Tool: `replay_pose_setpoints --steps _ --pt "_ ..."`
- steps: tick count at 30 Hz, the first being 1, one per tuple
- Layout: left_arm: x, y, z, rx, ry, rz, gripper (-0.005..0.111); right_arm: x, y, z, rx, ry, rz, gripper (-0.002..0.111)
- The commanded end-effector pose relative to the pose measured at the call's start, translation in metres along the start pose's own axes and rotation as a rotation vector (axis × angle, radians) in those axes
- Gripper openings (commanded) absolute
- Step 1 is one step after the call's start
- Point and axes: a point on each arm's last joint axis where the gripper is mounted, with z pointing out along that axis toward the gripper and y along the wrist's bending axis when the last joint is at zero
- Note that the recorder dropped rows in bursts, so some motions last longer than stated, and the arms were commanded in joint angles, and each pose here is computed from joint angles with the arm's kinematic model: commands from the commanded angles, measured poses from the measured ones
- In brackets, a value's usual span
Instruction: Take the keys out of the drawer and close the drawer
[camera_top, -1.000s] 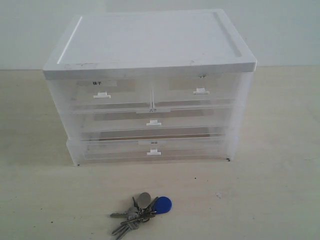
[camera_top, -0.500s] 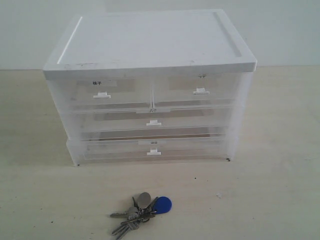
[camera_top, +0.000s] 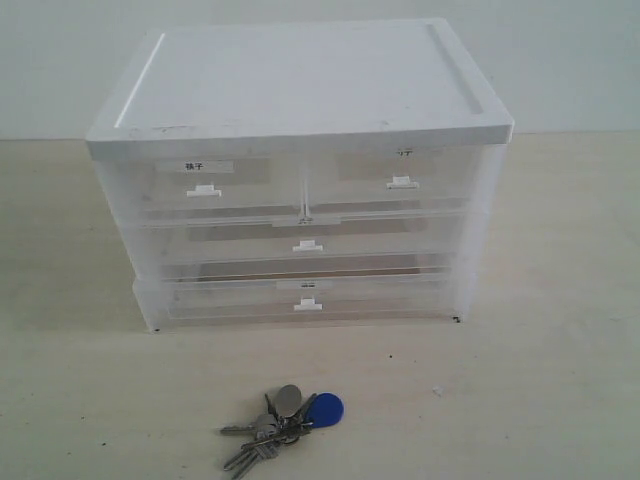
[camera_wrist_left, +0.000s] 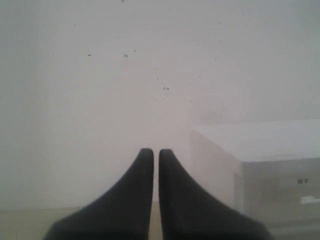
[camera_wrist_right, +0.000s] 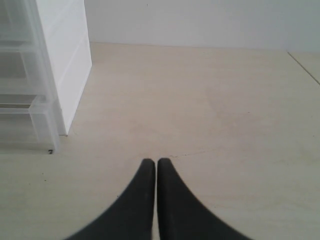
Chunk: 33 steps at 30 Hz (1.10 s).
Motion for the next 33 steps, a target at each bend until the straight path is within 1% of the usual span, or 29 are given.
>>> replay_pose_setpoints --steps 1,10,12,15,19,25,33 --pt "0.009 0.001 -0.003 -0.01 0.084 0.001 0.005 -0.001 0.0 0.0 0.007 -0.009 -0.007 0.0" --pt "0.021 0.001 -0.005 -0.01 0.216 0.025 0.005 -0.001 0.0 0.0 0.007 -0.009 -0.007 0.0" --pt "0.024 0.001 -0.006 -0.006 0.256 0.061 0.005 -0.001 0.0 0.0 0.007 -0.009 -0.007 0.0" --pt "0.028 0.001 -0.007 0.001 0.3 0.084 0.005 -0.001 0.0 0.0 0.007 -0.009 -0.007 0.0" --pt "0.032 0.001 -0.009 -0.004 0.347 0.082 0.005 -0.001 0.0 0.0 0.007 -0.009 -0.007 0.0" --pt "0.041 0.0 -0.012 0.011 0.456 0.077 0.005 -0.001 0.0 0.0 0.007 -0.009 -0.007 0.0" --pt "0.042 0.0 -0.013 0.011 0.463 0.077 0.005 -0.001 0.0 0.0 0.007 -0.009 -0.007 0.0"
